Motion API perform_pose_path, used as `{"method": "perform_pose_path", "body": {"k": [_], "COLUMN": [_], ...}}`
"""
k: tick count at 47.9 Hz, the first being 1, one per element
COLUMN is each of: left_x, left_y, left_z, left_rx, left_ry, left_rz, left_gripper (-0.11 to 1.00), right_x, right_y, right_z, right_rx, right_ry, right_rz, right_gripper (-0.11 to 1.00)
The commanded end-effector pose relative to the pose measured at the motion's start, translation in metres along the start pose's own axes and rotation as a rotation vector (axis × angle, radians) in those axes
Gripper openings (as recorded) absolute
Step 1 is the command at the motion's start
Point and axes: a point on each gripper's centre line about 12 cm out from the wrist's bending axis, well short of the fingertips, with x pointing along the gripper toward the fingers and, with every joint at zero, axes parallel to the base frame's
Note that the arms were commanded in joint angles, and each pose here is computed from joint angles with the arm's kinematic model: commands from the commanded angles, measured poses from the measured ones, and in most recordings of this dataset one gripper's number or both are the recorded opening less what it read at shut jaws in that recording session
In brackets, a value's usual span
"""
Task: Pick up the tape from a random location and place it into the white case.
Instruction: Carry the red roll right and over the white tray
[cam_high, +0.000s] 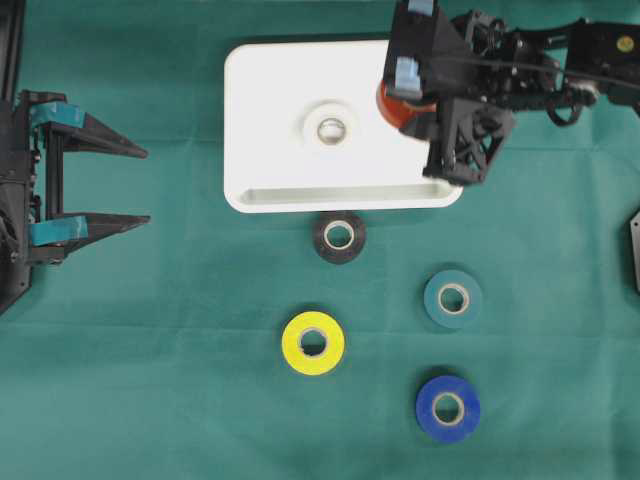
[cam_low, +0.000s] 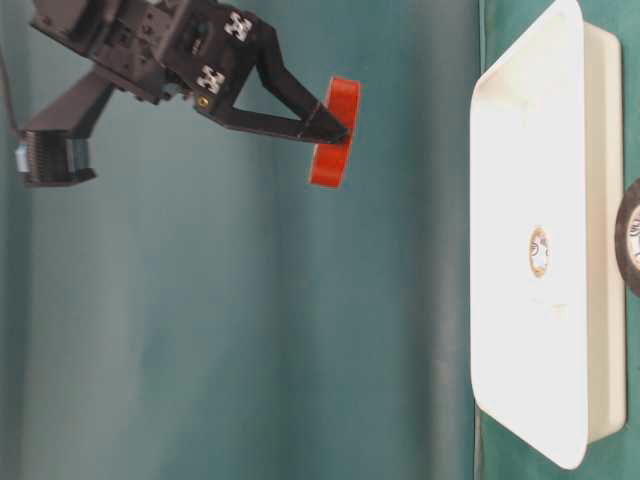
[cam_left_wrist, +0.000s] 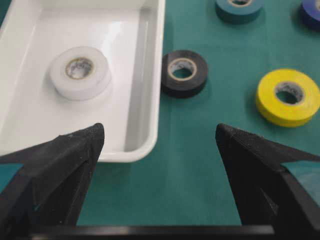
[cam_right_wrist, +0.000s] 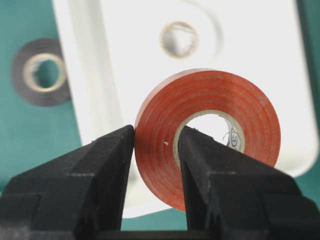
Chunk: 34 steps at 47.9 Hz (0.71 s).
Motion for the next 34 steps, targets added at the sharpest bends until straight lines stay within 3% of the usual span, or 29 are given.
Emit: {"method": "perform_pose_path", "body": {"k": [1, 34], "left_x": [0.0005, 0.0005], "left_y": [-0.0001, -0.0001], "left_z": [0.0043, 0.0041], "left_rx": [-0.002, -0.002], "left_ry": [-0.011, -0.009], "left_rz": [-0.001, -0.001], "left_gripper": [0.97, 0.97], "right_x": [-0.0088, -0.0078], "right_y": [-0.0089, -0.0146], "right_z": [0.013, 0.0128], "right_rx": [0.018, 0.033], "right_ry": [-0.048, -0.041], "right_rz": [-0.013, -0.023], "right_gripper": [0.31, 0.31]}}
